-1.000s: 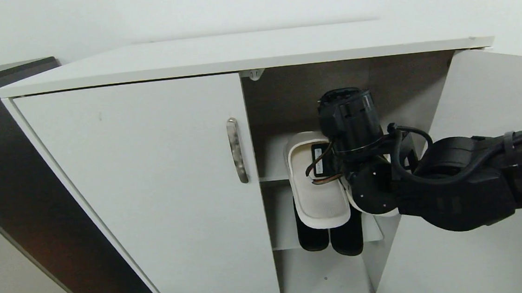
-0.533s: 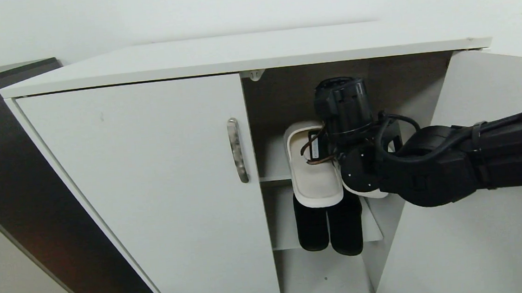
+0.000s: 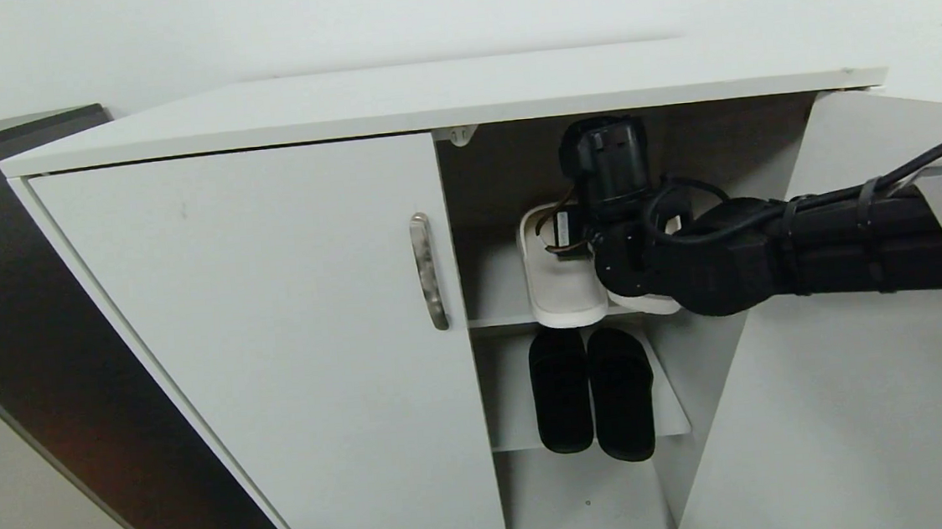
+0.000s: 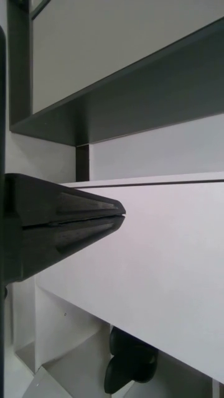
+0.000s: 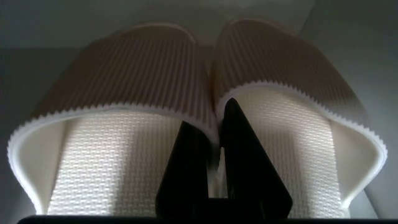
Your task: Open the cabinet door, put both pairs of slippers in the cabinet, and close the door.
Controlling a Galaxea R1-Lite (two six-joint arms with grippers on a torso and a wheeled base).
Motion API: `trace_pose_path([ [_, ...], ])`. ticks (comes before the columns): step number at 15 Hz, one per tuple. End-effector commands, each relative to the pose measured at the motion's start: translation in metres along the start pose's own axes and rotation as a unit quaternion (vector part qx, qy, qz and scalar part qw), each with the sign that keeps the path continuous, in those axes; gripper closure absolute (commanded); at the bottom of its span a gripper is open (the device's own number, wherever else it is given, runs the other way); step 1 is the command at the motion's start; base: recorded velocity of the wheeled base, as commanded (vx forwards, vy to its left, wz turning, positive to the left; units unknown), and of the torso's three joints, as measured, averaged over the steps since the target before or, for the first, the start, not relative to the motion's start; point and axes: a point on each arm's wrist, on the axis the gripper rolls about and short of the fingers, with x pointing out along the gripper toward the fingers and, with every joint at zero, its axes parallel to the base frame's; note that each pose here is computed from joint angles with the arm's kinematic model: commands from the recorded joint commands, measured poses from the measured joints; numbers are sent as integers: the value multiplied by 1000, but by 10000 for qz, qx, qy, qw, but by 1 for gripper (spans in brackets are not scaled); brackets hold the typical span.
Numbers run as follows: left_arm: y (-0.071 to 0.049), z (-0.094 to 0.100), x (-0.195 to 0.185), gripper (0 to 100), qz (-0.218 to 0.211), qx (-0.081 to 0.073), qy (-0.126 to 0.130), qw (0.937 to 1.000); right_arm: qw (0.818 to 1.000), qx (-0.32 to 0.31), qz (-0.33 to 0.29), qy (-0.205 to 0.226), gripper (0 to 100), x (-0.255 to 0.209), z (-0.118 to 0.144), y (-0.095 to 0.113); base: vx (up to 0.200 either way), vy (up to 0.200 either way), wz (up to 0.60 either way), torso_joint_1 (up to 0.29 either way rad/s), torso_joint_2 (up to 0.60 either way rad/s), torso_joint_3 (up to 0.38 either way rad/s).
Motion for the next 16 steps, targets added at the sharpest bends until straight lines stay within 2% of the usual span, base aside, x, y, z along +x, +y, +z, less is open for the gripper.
trace_pose_path([
  [1,0,0,0,100,9,-1,7,10000,10000,-3,30,35,100,8,-2,2,0,0,0,0,0,0],
  [14,0,0,0,100,1,-1,7,10000,9998,-80,-30,175,100,21,-19,5,0,0,0,0,0,0],
  [15,0,0,0,100,9,-1,7,10000,9998,-80,-30,175,0,21,-19,5,0,0,0,0,0,0],
  [16,0,0,0,100,9,-1,7,10000,9998,-80,-30,175,0,21,-19,5,0,0,0,0,0,0],
])
